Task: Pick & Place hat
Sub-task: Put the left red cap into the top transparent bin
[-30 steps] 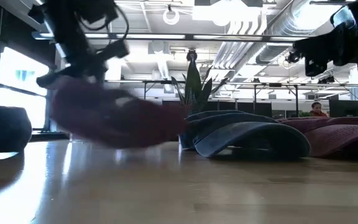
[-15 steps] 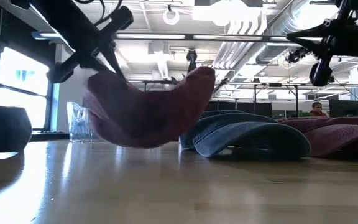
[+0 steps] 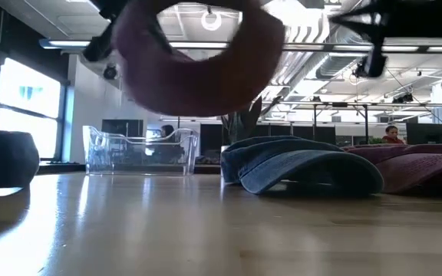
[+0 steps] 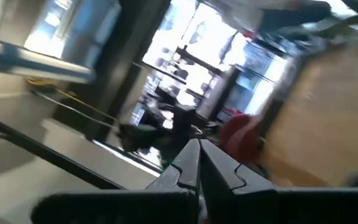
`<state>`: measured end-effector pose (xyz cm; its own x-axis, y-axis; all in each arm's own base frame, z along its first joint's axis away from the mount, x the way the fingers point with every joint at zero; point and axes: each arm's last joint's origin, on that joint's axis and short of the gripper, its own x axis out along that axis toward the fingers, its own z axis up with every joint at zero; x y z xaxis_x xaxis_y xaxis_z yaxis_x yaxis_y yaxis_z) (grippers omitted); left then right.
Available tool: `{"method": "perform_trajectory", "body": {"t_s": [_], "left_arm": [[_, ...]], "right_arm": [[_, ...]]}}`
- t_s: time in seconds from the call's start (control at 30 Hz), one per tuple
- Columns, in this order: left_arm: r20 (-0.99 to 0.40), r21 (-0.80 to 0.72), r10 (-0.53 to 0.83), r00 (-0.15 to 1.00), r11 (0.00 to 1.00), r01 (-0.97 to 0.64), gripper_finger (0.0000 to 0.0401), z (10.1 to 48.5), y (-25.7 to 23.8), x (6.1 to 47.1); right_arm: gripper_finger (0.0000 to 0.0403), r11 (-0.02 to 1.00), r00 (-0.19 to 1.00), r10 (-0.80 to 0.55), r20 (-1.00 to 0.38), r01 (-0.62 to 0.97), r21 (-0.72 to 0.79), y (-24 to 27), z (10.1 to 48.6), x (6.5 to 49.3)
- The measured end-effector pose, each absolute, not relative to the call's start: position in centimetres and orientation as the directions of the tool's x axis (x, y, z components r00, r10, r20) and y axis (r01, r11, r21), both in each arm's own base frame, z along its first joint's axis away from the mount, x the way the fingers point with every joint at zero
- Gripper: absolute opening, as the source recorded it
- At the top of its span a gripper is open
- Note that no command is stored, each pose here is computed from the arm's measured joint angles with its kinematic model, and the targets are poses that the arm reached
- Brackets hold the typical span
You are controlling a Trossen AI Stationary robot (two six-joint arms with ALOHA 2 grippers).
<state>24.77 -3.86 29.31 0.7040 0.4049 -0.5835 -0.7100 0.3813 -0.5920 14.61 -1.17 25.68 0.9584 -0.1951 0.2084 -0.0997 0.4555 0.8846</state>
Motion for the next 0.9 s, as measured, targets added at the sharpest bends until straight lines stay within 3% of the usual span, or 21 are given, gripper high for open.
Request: {"method": "perform_trajectory", "body": {"t_s": [0.13, 0.3, 0.5, 0.73, 0.9], "left_arm": [[-0.575, -0.378, 0.619, 0.534, 0.378, -0.845, 0.0, 30.5, -3.1, 24.1], [-0.475, -0.266, 0.688, 0.549, 0.482, -0.834, 0.0, 33.5, -3.5, 24.2], [-0.447, -0.29, 0.662, 0.602, 0.53, -0.797, 0.0, 35.4, -3.6, 24.8], [-0.454, -0.339, 0.66, 0.599, 0.494, -0.801, 0.0, 35.3, -3.6, 24.8], [-0.442, -0.407, 0.658, 0.61, 0.459, -0.79, 0.0, 35.5, -3.7, 24.9]], "right_arm": [[0.0002, 0.53, 0.943, -0.201, 0.266, -0.123, 0.839, -1.3, 28.2, 16.7], [0.0001, 0.582, 0.928, -0.279, 0.246, -0.041, 0.812, -1.7, 30.6, 19.0], [0.0009, 0.65, 0.992, -0.124, -0.026, 0.101, 0.753, -1.0, 33.5, 22.4], [0.001, 0.902, 0.947, 0.016, -0.322, 0.125, 0.413, 1.8, 38.2, 27.6], [0.0003, 0.995, 0.915, -0.028, -0.402, 0.066, 0.08, 4.5, 38.4, 32.0]]}}
